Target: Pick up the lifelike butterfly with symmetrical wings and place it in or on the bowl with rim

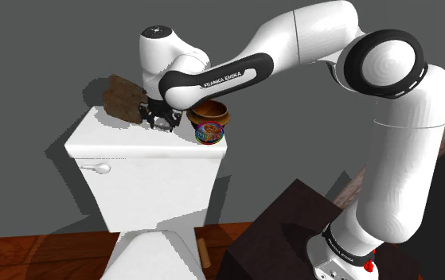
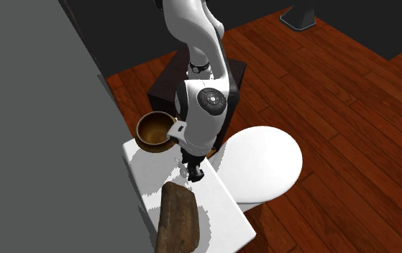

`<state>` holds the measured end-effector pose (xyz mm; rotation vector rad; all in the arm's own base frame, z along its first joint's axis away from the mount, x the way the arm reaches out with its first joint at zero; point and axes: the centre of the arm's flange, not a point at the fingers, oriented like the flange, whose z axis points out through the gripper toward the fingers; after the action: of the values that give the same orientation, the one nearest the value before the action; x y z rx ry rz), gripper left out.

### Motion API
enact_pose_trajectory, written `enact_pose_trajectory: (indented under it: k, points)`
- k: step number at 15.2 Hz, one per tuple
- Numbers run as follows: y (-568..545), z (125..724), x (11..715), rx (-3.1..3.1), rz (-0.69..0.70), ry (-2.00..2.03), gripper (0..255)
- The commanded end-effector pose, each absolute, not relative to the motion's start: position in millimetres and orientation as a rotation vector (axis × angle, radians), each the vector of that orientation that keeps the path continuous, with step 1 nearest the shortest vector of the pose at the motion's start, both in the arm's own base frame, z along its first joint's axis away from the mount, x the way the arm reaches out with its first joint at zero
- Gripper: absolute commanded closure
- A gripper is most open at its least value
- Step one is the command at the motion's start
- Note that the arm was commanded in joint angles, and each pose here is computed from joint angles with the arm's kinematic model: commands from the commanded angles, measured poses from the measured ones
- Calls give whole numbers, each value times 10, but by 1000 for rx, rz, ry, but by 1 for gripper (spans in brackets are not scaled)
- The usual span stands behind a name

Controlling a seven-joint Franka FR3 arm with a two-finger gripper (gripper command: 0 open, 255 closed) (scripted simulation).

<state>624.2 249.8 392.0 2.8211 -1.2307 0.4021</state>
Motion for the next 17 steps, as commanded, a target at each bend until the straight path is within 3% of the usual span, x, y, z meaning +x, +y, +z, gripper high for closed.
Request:
enact_pose_trajectory:
  k: [1,17]
  points:
    - [2498,3916,6242,2821,401,-1231,255]
    - [2495,4655,6243,2821,401,-1231,255]
